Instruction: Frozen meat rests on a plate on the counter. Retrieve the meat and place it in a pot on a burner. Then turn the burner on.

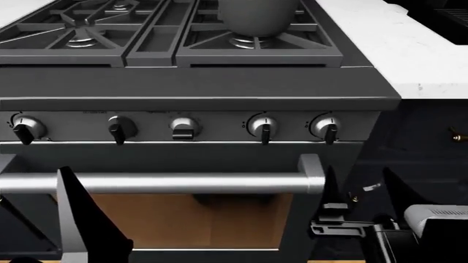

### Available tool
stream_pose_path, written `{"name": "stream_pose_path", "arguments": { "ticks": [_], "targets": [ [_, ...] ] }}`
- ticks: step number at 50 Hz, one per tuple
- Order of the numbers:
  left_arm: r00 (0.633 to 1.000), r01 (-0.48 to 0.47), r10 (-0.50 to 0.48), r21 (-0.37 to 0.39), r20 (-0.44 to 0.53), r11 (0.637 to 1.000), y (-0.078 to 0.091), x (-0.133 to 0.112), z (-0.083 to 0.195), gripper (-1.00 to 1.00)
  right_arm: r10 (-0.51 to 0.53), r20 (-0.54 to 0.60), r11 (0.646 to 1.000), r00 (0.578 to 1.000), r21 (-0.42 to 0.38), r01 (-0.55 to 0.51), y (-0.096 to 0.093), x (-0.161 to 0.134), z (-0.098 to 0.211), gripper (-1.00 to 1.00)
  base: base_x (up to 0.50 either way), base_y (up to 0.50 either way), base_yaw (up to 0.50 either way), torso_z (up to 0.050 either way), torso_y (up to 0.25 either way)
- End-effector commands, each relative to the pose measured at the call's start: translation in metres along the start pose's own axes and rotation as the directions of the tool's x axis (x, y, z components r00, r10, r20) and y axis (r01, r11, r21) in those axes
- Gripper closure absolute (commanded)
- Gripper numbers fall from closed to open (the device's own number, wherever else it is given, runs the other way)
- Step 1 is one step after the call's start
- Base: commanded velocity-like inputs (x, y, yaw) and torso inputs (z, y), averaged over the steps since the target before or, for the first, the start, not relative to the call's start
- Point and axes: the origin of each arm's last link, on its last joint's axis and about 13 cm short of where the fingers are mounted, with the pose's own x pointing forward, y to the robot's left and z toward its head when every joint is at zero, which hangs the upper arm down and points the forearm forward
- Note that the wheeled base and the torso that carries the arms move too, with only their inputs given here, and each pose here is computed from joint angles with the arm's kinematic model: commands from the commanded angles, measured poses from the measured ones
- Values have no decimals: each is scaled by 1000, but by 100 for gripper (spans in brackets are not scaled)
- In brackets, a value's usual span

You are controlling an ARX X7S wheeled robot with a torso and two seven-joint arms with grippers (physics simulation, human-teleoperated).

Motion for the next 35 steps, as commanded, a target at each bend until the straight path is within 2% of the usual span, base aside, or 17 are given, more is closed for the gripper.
{"name": "stream_pose_path", "arguments": {
  "ticks": [1, 21, 35],
  "targets": [
    [1000, 1, -1, 1, -9, 1000, 0, -1, -2, -100, -16, -66, 1000, 998, -25, 14, -1, 17, 3, -100, 0, 0, 0, 0, 0],
    [1000, -3, 3, 7, -15, 1000, 1, -1, -4, -100, 23, -102, 999, 995, -29, -26, 1, 39, 12, -100, 0, 0, 0, 0, 0],
    [1000, -5, 6, 8, -15, 1000, 2, -2, -3, -100, 17, -133, 998, 991, -61, -25, -4, 41, 22, -100, 0, 0, 0, 0, 0]
  ]
}}
